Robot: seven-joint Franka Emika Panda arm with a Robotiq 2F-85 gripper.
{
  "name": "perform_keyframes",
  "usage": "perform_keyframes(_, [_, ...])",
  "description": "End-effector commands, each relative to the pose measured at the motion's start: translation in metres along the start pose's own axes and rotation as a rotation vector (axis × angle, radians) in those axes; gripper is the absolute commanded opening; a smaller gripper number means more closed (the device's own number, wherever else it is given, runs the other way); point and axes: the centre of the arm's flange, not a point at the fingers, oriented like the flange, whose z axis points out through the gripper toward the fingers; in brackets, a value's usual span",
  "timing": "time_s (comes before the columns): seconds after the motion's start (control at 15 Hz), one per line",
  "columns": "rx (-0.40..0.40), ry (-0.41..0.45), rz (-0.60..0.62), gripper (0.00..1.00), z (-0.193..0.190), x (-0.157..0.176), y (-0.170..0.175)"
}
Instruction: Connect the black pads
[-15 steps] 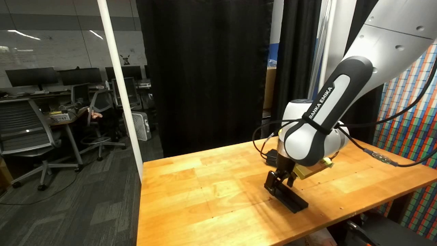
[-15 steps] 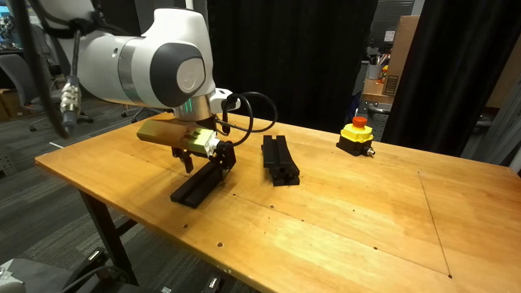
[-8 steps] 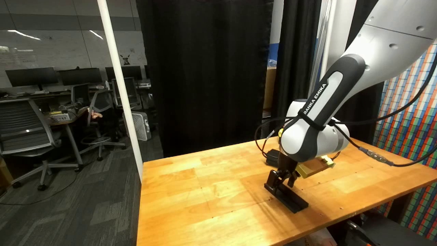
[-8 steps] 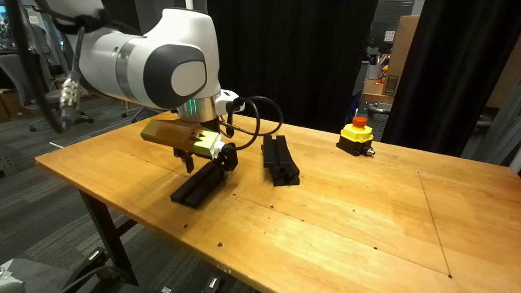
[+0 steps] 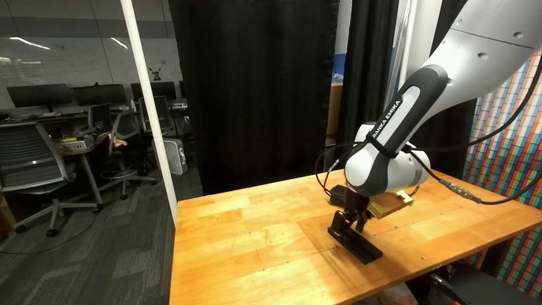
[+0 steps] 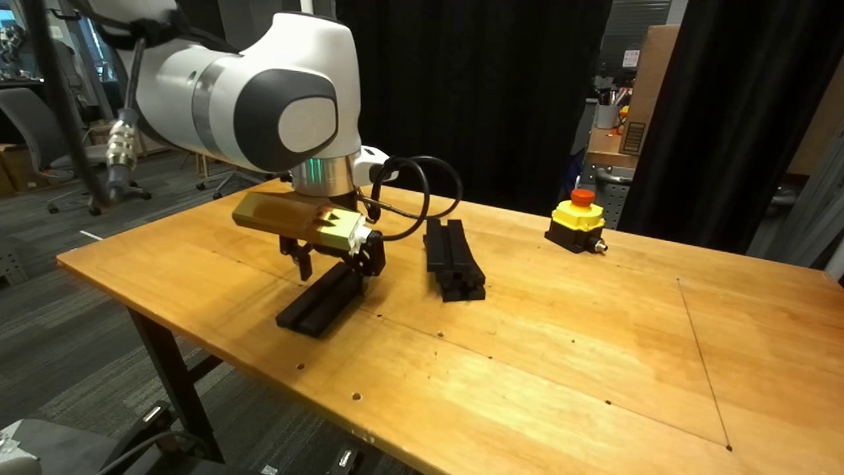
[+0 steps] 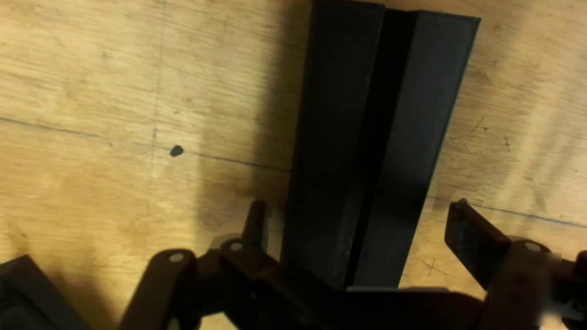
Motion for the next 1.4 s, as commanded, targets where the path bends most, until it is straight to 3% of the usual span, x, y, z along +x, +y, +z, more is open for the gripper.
perform_keyframes(0.0, [0.017,-0.014,-0.024,1.00,-0.002,0.012,0.000])
perform_keyframes(0.67, [0.024,-0.056,-0.026,1.00,0.001,0.024,0.002])
perform_keyframes(1.33, [-0.023,-0.133,0.030,1.00,0.008,0.035,0.010])
